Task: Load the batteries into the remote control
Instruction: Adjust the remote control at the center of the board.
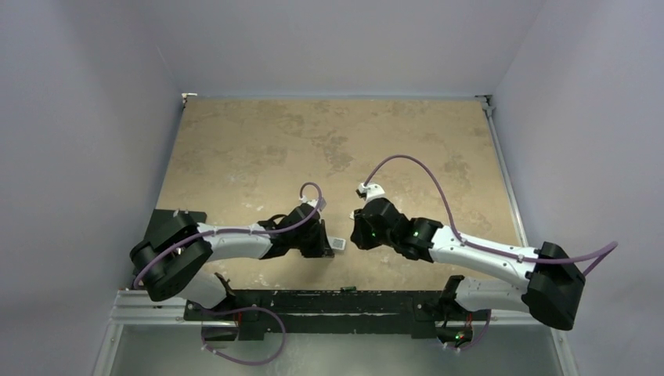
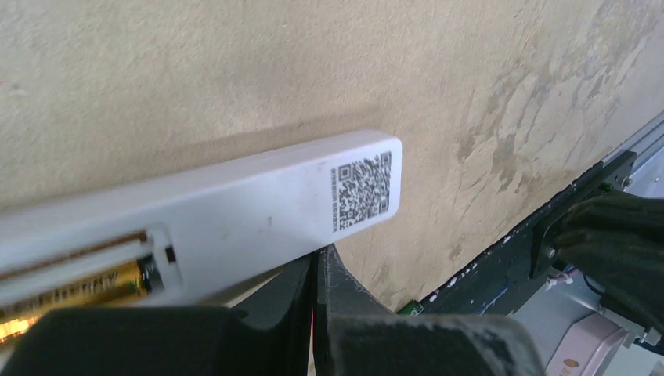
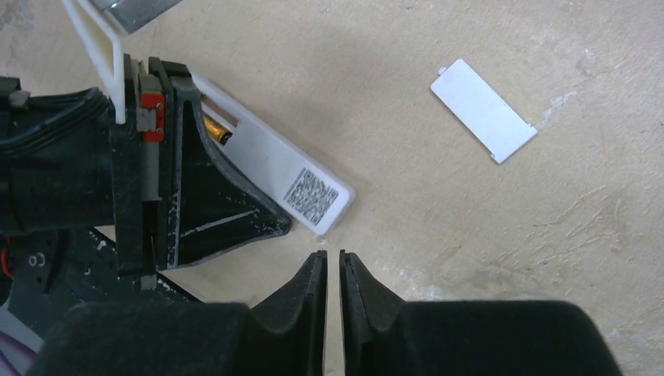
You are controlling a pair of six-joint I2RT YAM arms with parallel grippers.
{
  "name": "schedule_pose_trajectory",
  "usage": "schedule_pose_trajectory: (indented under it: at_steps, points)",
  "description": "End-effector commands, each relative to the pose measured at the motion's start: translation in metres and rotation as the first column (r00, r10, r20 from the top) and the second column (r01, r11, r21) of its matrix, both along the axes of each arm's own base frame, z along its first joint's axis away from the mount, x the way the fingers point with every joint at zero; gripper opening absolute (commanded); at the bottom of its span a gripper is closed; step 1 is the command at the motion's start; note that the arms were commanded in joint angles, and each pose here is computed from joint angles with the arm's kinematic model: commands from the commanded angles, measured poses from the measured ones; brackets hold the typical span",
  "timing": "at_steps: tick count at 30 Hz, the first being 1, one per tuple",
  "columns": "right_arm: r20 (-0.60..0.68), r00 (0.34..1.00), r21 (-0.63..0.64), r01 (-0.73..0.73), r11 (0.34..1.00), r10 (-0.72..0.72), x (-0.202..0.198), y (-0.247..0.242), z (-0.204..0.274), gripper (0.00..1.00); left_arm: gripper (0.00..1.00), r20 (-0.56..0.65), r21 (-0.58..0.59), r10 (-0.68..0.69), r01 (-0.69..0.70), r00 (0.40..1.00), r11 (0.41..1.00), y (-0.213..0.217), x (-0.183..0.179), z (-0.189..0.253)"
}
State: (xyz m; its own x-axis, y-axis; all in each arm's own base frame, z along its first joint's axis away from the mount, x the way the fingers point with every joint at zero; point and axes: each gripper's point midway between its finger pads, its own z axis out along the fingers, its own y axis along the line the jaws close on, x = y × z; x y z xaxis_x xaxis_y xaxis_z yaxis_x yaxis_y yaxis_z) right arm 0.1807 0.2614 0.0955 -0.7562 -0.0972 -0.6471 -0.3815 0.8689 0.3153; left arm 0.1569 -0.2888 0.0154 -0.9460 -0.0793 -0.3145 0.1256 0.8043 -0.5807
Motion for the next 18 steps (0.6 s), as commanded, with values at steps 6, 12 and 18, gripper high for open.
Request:
schedule_pose_trajectory:
  at_steps: [6, 12, 18]
  points:
    - [-0.064, 0.998, 0.082, -0.023, 0.996, 0.028, -0.026, -0.008, -0.004, 0.23, 0.0, 0.064, 0.028, 0.01, -0.011, 0.998, 1.0, -0.021, 0.023, -0.001]
    - [-0.122, 0.991, 0.117, -0.036, 0.992, 0.05, -0.039, -0.008, -0.011, 0.22, 0.0, 0.084, 0.039, -0.006, 0.003, 0.996, 0.999, -0.024, 0.024, 0.006]
    - [-0.151, 0.987, 0.133, -0.033, 0.991, 0.054, -0.045, -0.008, -0.016, 0.39, 0.0, 0.101, 0.027, -0.009, 0.007, 0.995, 1.0, -0.022, 0.022, 0.02]
